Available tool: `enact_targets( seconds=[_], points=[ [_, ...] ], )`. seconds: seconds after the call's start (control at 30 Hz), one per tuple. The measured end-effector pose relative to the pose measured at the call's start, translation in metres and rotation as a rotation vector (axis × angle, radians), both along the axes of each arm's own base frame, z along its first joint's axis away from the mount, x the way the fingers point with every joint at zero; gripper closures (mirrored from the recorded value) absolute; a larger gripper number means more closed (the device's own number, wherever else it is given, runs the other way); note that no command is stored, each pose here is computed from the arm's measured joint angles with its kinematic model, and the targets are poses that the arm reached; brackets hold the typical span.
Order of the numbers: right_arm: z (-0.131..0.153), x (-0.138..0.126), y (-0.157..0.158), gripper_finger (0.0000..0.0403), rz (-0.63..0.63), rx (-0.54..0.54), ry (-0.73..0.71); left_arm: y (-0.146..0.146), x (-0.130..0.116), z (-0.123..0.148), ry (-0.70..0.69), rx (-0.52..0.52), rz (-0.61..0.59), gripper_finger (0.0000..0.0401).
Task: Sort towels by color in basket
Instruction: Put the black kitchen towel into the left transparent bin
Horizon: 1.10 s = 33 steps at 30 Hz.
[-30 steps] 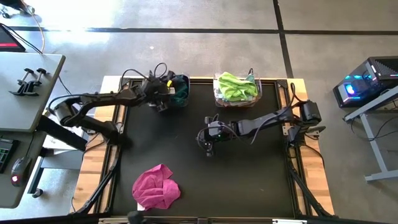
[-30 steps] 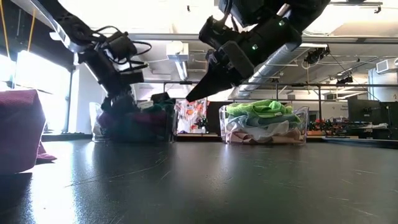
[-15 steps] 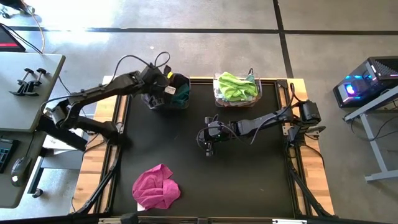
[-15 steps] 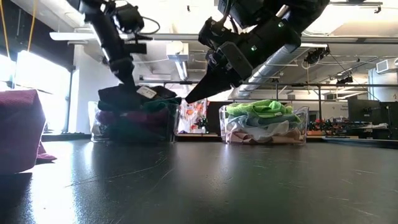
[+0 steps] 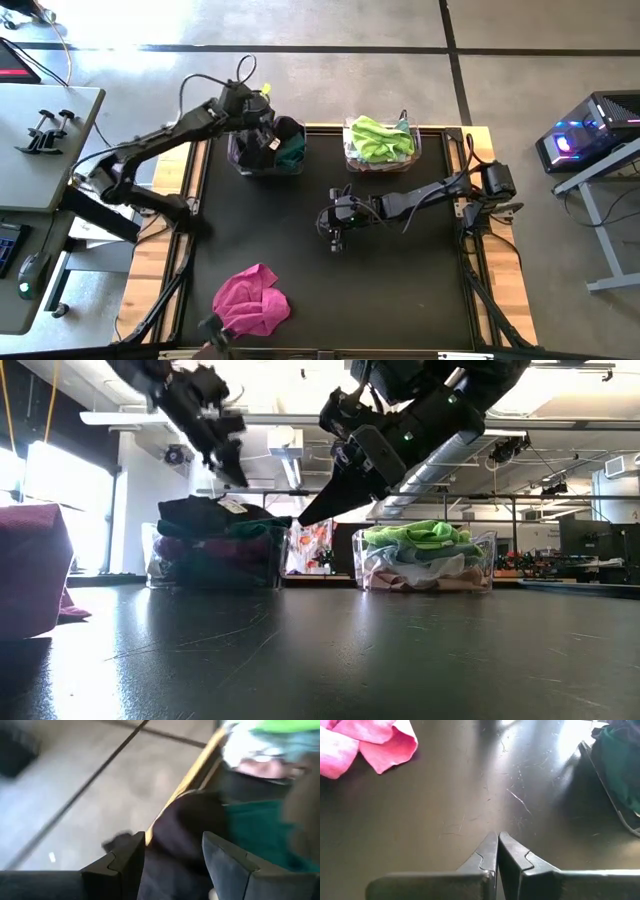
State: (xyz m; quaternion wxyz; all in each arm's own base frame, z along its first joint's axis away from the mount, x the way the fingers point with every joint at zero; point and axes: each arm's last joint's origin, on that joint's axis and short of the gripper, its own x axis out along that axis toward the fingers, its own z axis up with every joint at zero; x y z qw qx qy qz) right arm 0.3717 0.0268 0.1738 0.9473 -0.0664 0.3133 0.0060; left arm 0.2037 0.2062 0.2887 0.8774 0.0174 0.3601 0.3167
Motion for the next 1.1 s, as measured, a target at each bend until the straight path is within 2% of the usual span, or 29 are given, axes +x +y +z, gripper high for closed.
enact_targets(
  seconds=[0.1,0.3,0.43,0.57,0.7,0.83,0.97,1.1],
  points=[
    [0.0,0.0,0.002,0.0402,0.008,-0.002,0.001,0.011,0.002,-0.03,-0.016,-0.072,0.086,0.0217],
    [0.0,0.0,0.003,0.0402,0.01,-0.003,0.0,0.011,0.006,-0.093,0.126,-0.196,0.041,0.0217],
    [0.0,0.0,0.003,0.0402,0.012,-0.007,-0.002,0.011,0.006,-0.12,0.147,-0.218,0.034,0.0218],
    [0.001,0.0,0.002,0.0402,0.013,-0.009,-0.005,0.011,0.006,-0.132,0.177,-0.197,-0.018,0.0218],
    [0.001,0.0,0.002,0.0402,0.013,-0.009,-0.007,0.012,0.005,-0.135,0.188,-0.179,-0.06,0.0218],
    [0.001,0.0,0.002,0.0402,0.013,-0.008,-0.008,0.012,0.002,-0.124,0.165,-0.134,-0.063,0.0217],
    [0.001,0.0,0.002,0.0402,0.01,-0.005,-0.009,0.004,-0.004,-0.103,0.149,-0.094,-0.147,0.0214],
    [0.001,0.001,0.002,0.0402,0.009,-0.003,-0.014,0.0,-0.007,-0.072,0.121,-0.073,-0.154,0.0197]
  ],
)
